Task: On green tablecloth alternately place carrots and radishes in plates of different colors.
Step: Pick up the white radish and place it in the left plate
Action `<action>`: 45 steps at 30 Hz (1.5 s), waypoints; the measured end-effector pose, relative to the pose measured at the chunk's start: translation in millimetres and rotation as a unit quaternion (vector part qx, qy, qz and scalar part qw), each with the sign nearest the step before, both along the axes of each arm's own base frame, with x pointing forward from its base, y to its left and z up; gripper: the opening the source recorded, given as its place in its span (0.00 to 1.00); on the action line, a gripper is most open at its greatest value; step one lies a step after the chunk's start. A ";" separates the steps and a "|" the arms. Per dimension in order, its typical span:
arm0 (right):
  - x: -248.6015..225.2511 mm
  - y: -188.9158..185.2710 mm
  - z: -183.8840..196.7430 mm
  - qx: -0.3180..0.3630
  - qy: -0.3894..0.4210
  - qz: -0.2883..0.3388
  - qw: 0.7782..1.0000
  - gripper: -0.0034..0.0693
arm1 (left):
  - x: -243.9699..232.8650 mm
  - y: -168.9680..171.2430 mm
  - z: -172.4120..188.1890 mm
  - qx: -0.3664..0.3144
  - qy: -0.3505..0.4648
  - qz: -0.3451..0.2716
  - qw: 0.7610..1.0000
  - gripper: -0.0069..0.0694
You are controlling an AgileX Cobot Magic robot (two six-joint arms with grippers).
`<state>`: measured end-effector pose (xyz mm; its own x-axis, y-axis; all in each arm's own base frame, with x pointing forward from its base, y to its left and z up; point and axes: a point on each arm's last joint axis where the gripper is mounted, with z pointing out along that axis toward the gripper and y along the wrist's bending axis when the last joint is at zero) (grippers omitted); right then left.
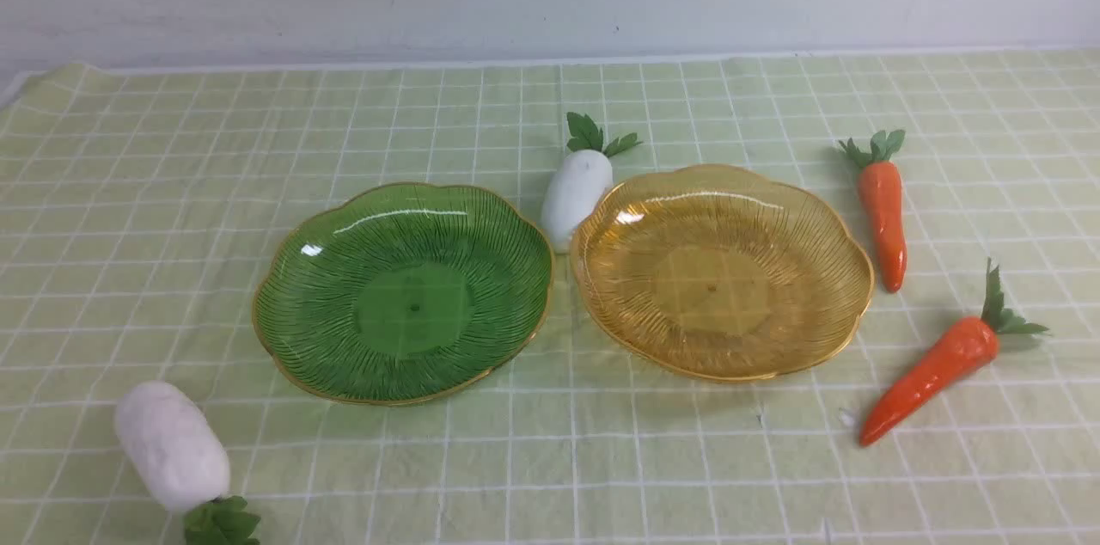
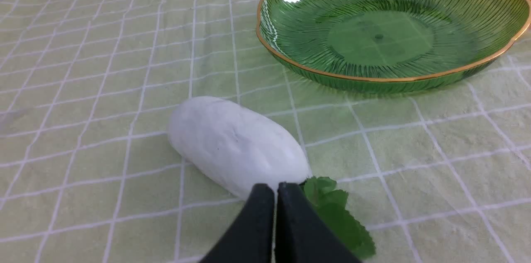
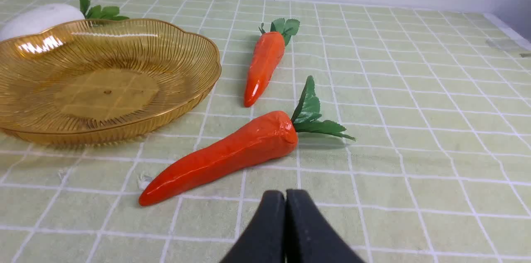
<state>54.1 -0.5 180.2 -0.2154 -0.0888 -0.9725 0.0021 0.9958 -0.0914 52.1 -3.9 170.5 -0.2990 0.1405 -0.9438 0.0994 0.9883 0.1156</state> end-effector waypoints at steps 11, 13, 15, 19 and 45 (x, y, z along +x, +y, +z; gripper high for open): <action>0.0 0.0 0.0 0.000 0.000 0.000 1.000 0.03 | 0.0 0.0 0.0 0.000 0.000 0.000 1.000 0.08; 0.0 0.0 0.0 0.000 0.000 0.000 1.000 0.03 | 0.0 0.3 0.0 0.005 0.000 0.000 1.000 0.08; 0.0 0.0 0.0 0.000 0.000 0.000 1.000 0.03 | 0.1 1.0 0.2 0.015 -0.002 0.001 1.000 0.08; 0.0 0.0 0.0 0.000 0.000 0.000 1.000 0.03 | 0.9 0.5 2.3 -0.015 -0.014 0.007 1.000 0.08; 1.1 -7.8 30.1 0.386 -0.189 -0.054 0.901 0.03 | 3.9 -15.4 165.7 -0.353 -0.129 -0.037 0.926 0.08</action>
<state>55.2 -8.3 210.3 0.1766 0.6480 -0.7409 -0.0120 0.7541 0.6567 56.0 -19.3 336.2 -0.0653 -0.5273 -0.8472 0.2285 0.8185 -0.5271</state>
